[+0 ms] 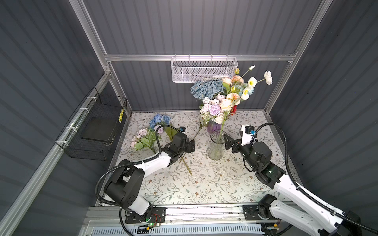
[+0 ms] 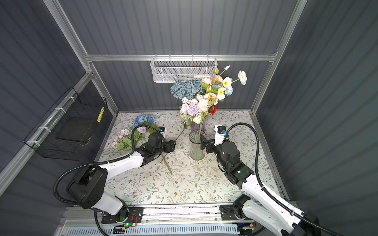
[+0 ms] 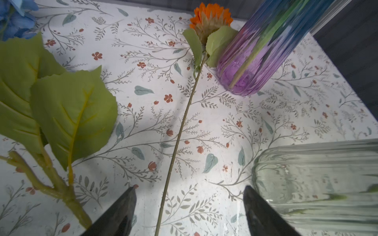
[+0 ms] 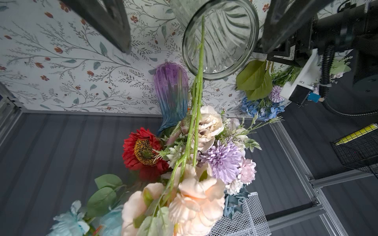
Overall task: Arrange the flowers into the vase
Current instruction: 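Open the right gripper to release the stem while the left lowers to the orange gerbera, then grasp the orange gerbera stem with the left gripper and lift it upward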
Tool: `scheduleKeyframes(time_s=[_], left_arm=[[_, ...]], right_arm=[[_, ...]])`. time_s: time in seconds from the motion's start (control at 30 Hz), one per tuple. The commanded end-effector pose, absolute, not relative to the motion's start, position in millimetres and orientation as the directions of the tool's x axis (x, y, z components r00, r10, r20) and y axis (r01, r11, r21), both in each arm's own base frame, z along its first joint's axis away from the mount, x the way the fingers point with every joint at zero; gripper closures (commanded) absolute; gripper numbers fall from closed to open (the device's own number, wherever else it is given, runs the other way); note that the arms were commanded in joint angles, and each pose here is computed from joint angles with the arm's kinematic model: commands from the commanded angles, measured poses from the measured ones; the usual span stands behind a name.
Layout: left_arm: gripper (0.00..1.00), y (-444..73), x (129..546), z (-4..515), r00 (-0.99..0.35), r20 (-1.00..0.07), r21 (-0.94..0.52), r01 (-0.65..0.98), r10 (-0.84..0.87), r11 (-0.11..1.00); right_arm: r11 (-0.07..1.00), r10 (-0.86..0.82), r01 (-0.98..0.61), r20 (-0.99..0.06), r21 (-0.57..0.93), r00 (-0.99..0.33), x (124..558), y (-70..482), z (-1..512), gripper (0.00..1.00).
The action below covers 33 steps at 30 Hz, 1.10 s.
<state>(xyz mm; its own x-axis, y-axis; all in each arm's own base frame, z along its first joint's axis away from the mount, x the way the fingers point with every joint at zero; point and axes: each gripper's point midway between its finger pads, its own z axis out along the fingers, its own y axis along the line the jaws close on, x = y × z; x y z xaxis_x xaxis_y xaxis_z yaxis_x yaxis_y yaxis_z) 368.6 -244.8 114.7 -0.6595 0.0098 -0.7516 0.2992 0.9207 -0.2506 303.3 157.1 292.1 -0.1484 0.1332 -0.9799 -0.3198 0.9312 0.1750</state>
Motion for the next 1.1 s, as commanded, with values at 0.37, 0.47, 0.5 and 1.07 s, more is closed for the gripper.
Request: scheduleKeyframes(time_s=[0.37, 0.47, 0.5, 1.07], left_arm=[[0.36, -242, 366, 54, -0.793, -0.574, -0.113, 0.326, 0.206, 0.939], [0.38, -242, 366, 48, -0.798, -0.564, -0.108, 0.323, 0.21, 0.94], [0.39, -241, 366, 46, -0.799, -0.561, -0.104, 0.324, 0.214, 0.94], [0.95, -243, 367, 41, -0.797, -0.56, -0.1, 0.336, 0.226, 0.936]], right_arm=[[0.937, 0.207, -0.26, -0.971, 0.232, -0.123, 309, 148, 305, 0.01], [0.938, 0.2, -0.265, -0.973, 0.225, -0.117, 309, 148, 304, 0.01], [0.937, 0.195, -0.27, -0.973, 0.221, -0.12, 309, 149, 303, 0.01], [0.935, 0.178, -0.289, -0.976, 0.206, -0.122, 308, 153, 304, 0.01]])
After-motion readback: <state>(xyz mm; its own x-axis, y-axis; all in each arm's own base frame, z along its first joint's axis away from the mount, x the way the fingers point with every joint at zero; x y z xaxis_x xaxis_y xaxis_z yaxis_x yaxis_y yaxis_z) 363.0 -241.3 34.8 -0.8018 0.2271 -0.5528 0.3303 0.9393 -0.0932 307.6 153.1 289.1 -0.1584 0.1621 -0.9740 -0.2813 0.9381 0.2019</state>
